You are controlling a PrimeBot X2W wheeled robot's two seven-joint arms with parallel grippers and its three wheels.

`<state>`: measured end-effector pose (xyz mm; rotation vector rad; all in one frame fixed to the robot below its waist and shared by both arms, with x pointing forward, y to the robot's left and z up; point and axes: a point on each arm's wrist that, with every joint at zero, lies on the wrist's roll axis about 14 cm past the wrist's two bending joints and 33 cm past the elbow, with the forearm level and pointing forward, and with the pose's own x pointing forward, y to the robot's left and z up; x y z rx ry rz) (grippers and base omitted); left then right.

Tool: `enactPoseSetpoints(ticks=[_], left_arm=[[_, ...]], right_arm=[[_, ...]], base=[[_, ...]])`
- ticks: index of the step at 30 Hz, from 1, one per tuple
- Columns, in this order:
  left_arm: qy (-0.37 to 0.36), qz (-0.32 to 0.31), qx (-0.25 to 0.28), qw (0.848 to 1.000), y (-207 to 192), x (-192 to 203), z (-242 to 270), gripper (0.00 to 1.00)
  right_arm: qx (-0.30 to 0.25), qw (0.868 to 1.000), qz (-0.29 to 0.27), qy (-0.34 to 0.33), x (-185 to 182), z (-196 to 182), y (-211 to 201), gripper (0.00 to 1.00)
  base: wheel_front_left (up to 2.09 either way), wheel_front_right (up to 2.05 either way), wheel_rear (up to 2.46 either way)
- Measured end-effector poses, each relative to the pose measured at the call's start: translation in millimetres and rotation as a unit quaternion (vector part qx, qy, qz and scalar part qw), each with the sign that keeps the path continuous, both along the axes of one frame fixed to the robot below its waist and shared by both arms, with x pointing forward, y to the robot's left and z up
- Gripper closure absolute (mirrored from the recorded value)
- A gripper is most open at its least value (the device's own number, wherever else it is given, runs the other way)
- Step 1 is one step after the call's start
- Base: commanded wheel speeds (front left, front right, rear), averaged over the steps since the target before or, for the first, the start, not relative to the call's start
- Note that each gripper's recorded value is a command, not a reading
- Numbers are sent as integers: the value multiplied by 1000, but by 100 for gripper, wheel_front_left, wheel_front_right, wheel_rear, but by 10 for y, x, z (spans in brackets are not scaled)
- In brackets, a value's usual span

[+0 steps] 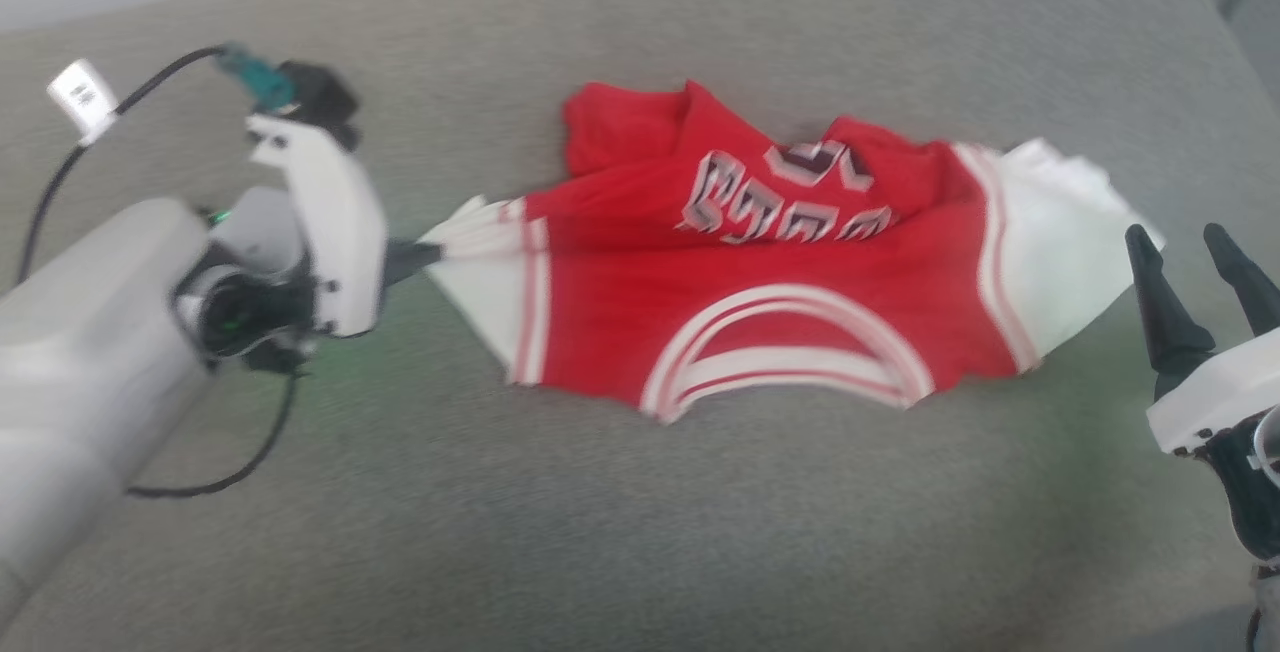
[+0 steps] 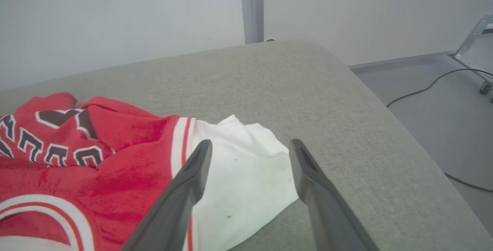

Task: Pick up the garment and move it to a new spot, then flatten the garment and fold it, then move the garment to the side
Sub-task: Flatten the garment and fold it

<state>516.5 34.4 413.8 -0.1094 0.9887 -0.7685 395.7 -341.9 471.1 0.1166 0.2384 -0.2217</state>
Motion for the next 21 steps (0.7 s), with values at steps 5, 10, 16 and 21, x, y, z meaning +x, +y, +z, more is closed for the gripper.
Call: enactPoseSetpoints(ticks=[5,10,16,21], left_arm=[[12,91,45,995,756,-7,20,100],[5,127,143,982,1423,-76,-10,100],[-19,150,176,973,1582,31,-27,100],[-41,157,166,973,1510,83,-15,66]], right_arm=[[3,999,44,-7,213,75,277,0],[4,997,77,-8,320,119,499,0],[-1,997,82,2,296,104,521,0],[-8,996,87,7,245,118,530,0]], base=[[0,0,0],[0,0,0],[0,0,0],[0,0,0]])
